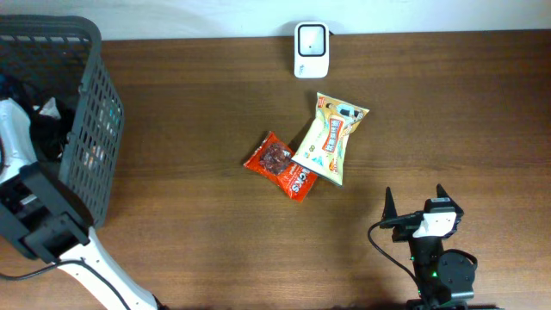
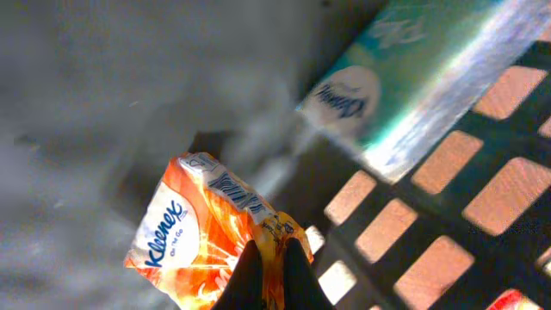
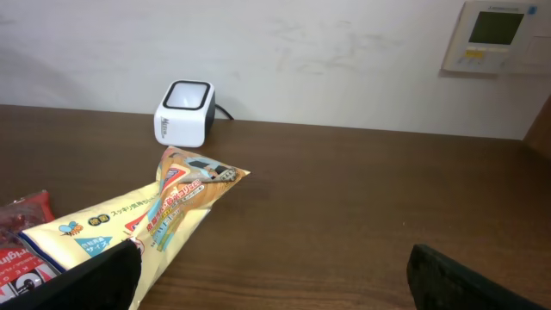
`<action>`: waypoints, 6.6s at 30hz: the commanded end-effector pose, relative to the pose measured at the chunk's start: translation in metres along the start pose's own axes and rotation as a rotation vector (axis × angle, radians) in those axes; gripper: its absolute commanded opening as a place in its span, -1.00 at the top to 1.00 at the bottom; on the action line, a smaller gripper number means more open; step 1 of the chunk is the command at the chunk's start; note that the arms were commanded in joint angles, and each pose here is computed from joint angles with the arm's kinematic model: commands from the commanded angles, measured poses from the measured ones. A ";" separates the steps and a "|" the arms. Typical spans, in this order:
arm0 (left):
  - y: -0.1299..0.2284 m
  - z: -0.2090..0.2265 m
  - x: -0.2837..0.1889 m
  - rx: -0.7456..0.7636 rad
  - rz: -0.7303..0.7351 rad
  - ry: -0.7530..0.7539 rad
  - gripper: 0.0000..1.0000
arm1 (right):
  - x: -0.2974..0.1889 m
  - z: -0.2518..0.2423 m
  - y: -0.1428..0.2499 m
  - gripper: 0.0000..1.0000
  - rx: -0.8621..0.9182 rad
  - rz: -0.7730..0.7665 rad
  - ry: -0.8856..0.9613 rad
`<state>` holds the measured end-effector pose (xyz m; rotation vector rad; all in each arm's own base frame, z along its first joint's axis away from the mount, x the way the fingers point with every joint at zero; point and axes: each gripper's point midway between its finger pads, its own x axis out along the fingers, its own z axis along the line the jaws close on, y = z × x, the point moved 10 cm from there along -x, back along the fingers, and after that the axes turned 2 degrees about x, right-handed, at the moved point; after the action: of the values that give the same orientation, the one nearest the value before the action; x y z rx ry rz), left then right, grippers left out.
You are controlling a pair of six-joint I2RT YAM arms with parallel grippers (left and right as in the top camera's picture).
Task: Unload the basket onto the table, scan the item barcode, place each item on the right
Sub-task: 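Move the left gripper back into the basket and grasp the orange Kleenex box, then carry the orange box past the scanner and release it near the packets, then withdraw the left gripper into the basket toward the green tissue pack, then grasp the green-and-white tissue pack in the basket with the left gripper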
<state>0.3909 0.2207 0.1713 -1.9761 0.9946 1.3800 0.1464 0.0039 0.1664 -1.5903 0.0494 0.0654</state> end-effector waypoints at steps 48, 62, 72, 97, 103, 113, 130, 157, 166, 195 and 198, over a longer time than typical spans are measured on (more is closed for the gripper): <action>0.324 -0.378 0.085 1.250 0.133 0.071 1.00 | 0.000 -0.001 0.003 -0.97 0.008 0.007 0.009; 0.319 -0.391 0.056 1.247 0.008 0.009 -0.88 | 0.000 -0.001 0.003 -0.97 0.008 0.007 0.009; 0.276 -0.374 -0.074 1.068 -0.248 -0.158 -0.98 | 0.000 -0.001 0.003 -0.97 0.008 0.007 0.009; 0.066 -0.109 -0.246 0.180 -0.637 -0.121 -0.99 | 0.000 -0.001 0.003 -0.97 0.008 0.007 0.009; 0.046 -0.071 -0.238 0.087 -0.615 -0.159 -0.99 | 0.000 -0.001 0.003 -0.97 0.008 0.007 0.009; -0.005 -0.043 -0.159 0.074 -0.567 -0.175 -0.74 | 0.000 -0.001 0.003 -0.97 0.008 0.007 0.009; -0.008 -0.010 -0.061 0.084 -0.410 -0.199 -0.70 | 0.000 -0.001 0.003 -0.97 0.008 0.007 0.009; 0.004 -0.022 0.002 0.178 -0.332 -0.105 -0.73 | 0.000 -0.001 0.003 -0.97 0.008 0.007 0.009; 0.005 -0.015 0.029 0.162 -0.260 -0.084 -0.45 | 0.000 -0.001 0.003 -0.97 0.008 0.007 0.009; -0.011 -0.025 0.034 0.213 -0.337 0.056 0.76 | 0.000 -0.001 0.003 -0.97 0.008 0.007 0.009; -0.012 -0.025 0.034 0.216 -0.344 0.059 1.00 | 0.000 -0.001 0.003 -0.97 0.008 0.007 0.009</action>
<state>0.4206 0.2023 0.1580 -1.9052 0.7056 1.0066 0.1464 0.0039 0.1664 -1.5899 0.0494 0.0654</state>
